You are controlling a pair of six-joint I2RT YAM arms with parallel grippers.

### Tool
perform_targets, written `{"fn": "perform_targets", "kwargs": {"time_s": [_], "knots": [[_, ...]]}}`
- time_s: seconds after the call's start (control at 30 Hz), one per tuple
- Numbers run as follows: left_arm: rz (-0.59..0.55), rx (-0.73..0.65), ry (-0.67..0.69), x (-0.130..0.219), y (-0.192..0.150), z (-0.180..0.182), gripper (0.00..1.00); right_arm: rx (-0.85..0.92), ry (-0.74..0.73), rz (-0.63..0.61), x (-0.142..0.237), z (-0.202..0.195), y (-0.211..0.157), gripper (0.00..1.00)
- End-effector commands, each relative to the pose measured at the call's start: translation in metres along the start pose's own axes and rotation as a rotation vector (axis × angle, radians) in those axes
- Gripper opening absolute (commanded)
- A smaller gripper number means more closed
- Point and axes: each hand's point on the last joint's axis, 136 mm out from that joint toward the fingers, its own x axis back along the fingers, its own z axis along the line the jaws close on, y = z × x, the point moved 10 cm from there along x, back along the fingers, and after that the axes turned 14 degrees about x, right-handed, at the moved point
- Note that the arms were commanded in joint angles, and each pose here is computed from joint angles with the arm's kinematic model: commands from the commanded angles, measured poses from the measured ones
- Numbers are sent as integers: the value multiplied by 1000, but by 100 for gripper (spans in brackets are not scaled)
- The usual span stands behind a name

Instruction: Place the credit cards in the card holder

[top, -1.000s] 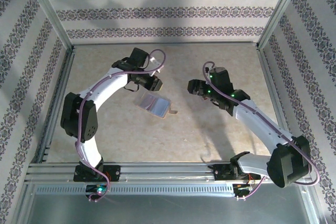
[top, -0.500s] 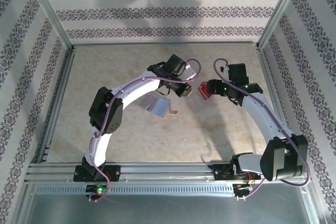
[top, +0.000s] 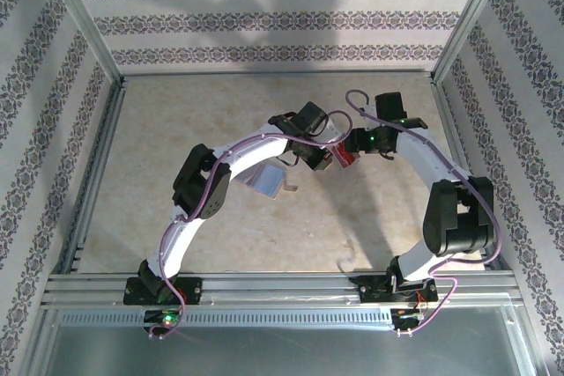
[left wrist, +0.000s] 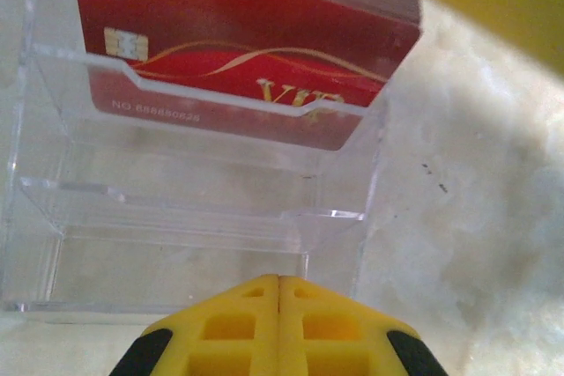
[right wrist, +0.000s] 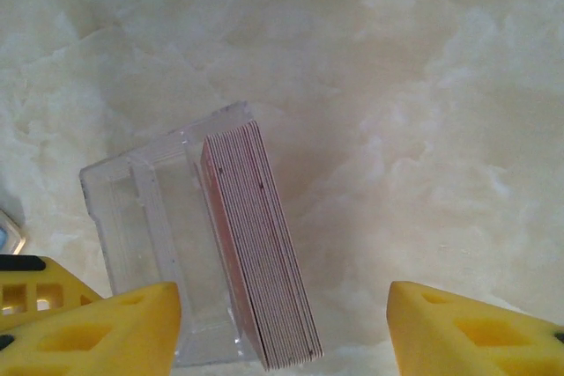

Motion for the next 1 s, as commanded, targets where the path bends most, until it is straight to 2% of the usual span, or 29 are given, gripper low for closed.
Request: {"fn": "perform_targets", "kwargs": {"time_s": [0.0, 0.47, 0.97], "knots": [[40, 33, 22, -10, -7, 2, 0, -7, 41, -15, -2, -4, 6, 62], [104, 53, 49, -31, -29, 17, 0, -31, 93, 67, -30, -7, 1, 62], [129, 67, 65, -37, -37, 27, 0, -43, 62, 88, -31, -11, -4, 59]]}}
